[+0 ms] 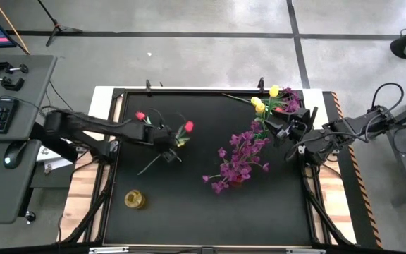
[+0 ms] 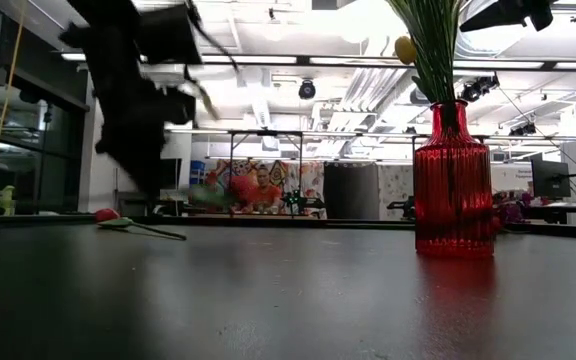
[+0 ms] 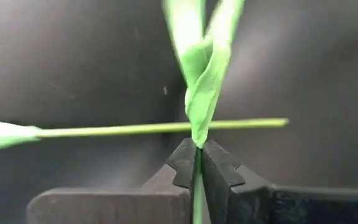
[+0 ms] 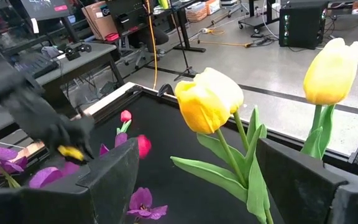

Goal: Sort flowers into vase by color
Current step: Put the bottom right pink tulip into the yellow flower vase

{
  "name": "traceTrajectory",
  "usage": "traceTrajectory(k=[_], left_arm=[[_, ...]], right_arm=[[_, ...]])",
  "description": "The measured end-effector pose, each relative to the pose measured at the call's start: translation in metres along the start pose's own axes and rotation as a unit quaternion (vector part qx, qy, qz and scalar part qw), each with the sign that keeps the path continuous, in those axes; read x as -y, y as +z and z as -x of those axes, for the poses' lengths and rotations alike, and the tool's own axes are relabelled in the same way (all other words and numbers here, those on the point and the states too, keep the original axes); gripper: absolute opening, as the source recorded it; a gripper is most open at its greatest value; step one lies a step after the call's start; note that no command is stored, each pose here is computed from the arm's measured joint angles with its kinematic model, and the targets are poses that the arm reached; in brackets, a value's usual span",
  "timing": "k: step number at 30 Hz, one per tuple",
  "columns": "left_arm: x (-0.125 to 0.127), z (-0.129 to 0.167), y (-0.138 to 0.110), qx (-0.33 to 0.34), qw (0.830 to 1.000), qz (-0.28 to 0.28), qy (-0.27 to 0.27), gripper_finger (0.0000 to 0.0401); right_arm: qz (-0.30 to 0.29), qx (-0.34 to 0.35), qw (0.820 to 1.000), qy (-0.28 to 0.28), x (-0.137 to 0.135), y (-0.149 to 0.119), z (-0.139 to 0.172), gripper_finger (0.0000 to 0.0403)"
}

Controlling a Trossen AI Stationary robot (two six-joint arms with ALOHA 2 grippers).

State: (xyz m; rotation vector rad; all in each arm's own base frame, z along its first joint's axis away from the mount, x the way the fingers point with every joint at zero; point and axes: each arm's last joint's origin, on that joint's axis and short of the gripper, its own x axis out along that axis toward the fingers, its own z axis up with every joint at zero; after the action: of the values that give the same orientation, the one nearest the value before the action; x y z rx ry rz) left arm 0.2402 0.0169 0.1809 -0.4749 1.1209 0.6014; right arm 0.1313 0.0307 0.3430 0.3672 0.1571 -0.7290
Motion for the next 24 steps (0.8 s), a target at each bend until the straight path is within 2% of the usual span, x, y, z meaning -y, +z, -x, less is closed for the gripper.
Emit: traceTrajectory(k=[3,5,7,9,12,14,18,20,24], left_arm=[[-0.006,0.038,0.001,0.083,0.996,0.013,-0.028,0.0002],[-0.011,0.066,-0.001,0.149,0.987,0.017,-0.053,0.0001],[-0.014,0.095,-0.006,0.223,0.97,0.016,-0.093,0.0001],[-0.016,0.121,-0.013,0.293,0.946,0.021,-0.14,0.0001],[-0.018,0.148,-0.027,0.36,0.908,0.023,-0.213,0.0001],[-0.018,0.16,-0.037,0.383,0.886,0.02,-0.262,0.0],[-0.019,0.172,-0.058,0.388,0.857,-0.002,-0.34,0.0],[-0.019,0.175,-0.067,0.385,0.848,-0.009,-0.365,0.0],[-0.019,0.171,-0.085,0.378,0.84,-0.011,-0.389,0.0]], right_arm=[[0.001,-0.001,1.0,0.0,0.0,0.0,0.0,0.0312],[0.003,-0.001,1.0,-0.001,0.0,0.0,0.0,0.0312],[0.005,-0.002,1.0,-0.002,0.001,-0.001,0.0,0.0312],[0.005,-0.003,1.0,-0.003,0.001,-0.001,0.0,0.0312],[0.006,-0.004,1.0,-0.003,0.001,-0.001,0.0,0.0312],[-0.001,-0.004,1.0,-0.003,0.001,-0.001,0.0,0.0312],[-0.01,-0.008,1.0,-0.006,0.002,-0.002,0.0,0.0312],[-0.016,-0.011,1.0,-0.009,0.003,-0.003,0.0,0.0312],[-0.029,-0.013,0.999,-0.011,0.004,-0.004,0.0,0.0312]])
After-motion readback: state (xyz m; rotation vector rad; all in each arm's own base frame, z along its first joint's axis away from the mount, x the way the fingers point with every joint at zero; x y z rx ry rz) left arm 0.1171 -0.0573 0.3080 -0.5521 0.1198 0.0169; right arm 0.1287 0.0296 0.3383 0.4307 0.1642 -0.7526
